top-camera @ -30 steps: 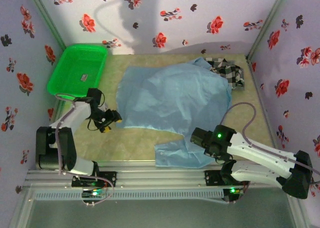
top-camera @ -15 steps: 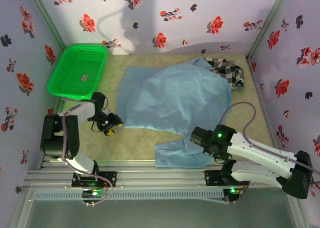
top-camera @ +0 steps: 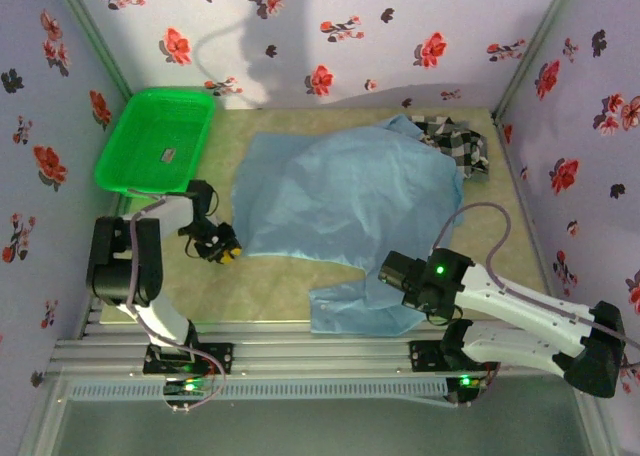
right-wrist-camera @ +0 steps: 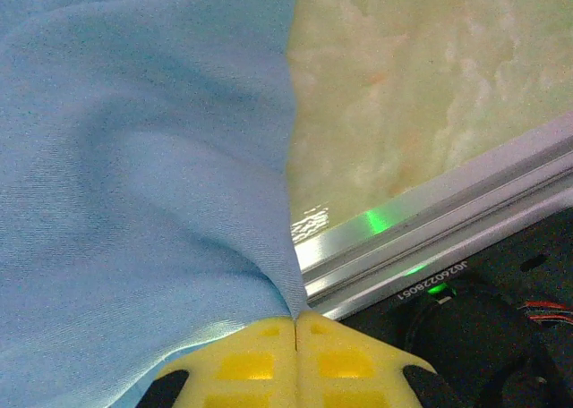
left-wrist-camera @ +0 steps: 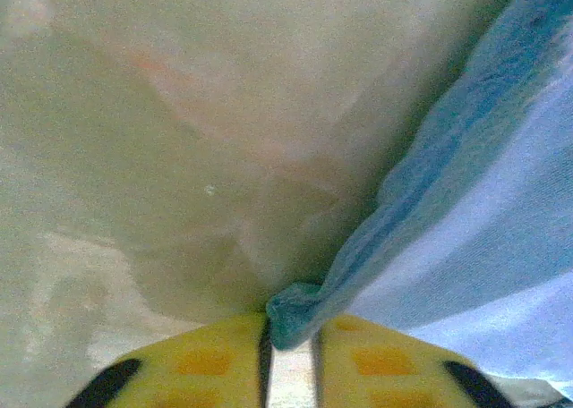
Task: Fold and stack the long sleeve shirts
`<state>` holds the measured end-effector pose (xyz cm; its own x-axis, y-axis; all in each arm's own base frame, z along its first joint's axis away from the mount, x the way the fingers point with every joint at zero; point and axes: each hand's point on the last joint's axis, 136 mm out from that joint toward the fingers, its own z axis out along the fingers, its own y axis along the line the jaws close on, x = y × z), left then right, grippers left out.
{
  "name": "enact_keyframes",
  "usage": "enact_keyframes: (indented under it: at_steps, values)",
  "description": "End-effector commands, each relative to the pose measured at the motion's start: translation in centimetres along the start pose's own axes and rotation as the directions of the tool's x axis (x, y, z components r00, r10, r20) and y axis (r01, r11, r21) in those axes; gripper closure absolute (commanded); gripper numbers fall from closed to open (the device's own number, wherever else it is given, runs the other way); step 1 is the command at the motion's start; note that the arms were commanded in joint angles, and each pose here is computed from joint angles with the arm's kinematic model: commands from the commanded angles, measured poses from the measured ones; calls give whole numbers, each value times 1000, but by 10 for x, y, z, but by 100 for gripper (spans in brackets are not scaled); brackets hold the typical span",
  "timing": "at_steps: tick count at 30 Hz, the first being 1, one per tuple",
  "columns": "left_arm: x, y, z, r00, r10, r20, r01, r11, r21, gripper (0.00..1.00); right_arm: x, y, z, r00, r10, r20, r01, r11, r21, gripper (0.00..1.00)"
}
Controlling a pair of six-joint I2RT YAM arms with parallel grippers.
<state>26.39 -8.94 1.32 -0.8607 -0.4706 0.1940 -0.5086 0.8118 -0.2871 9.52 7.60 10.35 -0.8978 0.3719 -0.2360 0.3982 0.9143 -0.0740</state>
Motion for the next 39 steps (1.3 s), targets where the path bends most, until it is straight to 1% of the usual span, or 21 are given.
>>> enact_keyframes:
  at_steps: [1,3,4,9,12,14,15,19,22,23,26,31,34,39]
  values:
    - [-37,-15,1,990,71,125,-72,997,2,89,-5,4,-10,1000,7,9,-7,999,-39,98]
    - [-40,-18,-4,988,81,131,-81,997,-4,98,-7,4,-14,1000,18,22,-17,998,-64,98]
    - [-39,-19,-7,987,85,134,-86,996,-2,100,-8,3,-16,999,23,27,-21,997,-70,99]
    - [-31,-19,-29,981,112,161,-113,994,-1,100,-17,-4,-33,996,61,59,-53,991,-120,100]
    - [-30,-23,-38,980,112,165,-116,993,15,100,-26,-7,-44,992,85,97,-68,985,-161,100]
    - [-30,-28,-45,979,109,172,-117,993,35,100,-31,-10,-51,990,101,102,-82,980,-181,100]
    - [-31,-31,-49,979,106,174,-116,992,47,100,-38,-13,-55,985,109,130,-84,979,-183,100]
    - [-36,-43,-62,979,103,179,-120,989,89,100,-50,-16,-66,983,115,146,-86,978,-190,100]
    - [-41,-49,-67,980,104,172,-123,987,104,100,-59,-18,-70,984,100,149,-75,983,-165,100]
    - [-42,-49,-67,981,97,167,-117,987,114,100,-58,-16,-71,988,96,124,-75,983,-166,100]
    - [-48,-54,-69,984,90,156,-112,984,137,100,-68,-16,-74,989,86,120,-67,986,-154,100]
    - [-59,-60,-67,985,106,133,-124,983,136,100,-84,-13,-72,995,66,73,-56,989,-139,100]
    - [-66,-64,-68,985,107,137,-126,982,141,100,-98,-8,-71,997,55,57,-47,990,-136,100]
    - [-79,-69,-68,984,100,145,-121,982,145,100,-125,-8,-65,999,32,31,-29,995,-93,100]
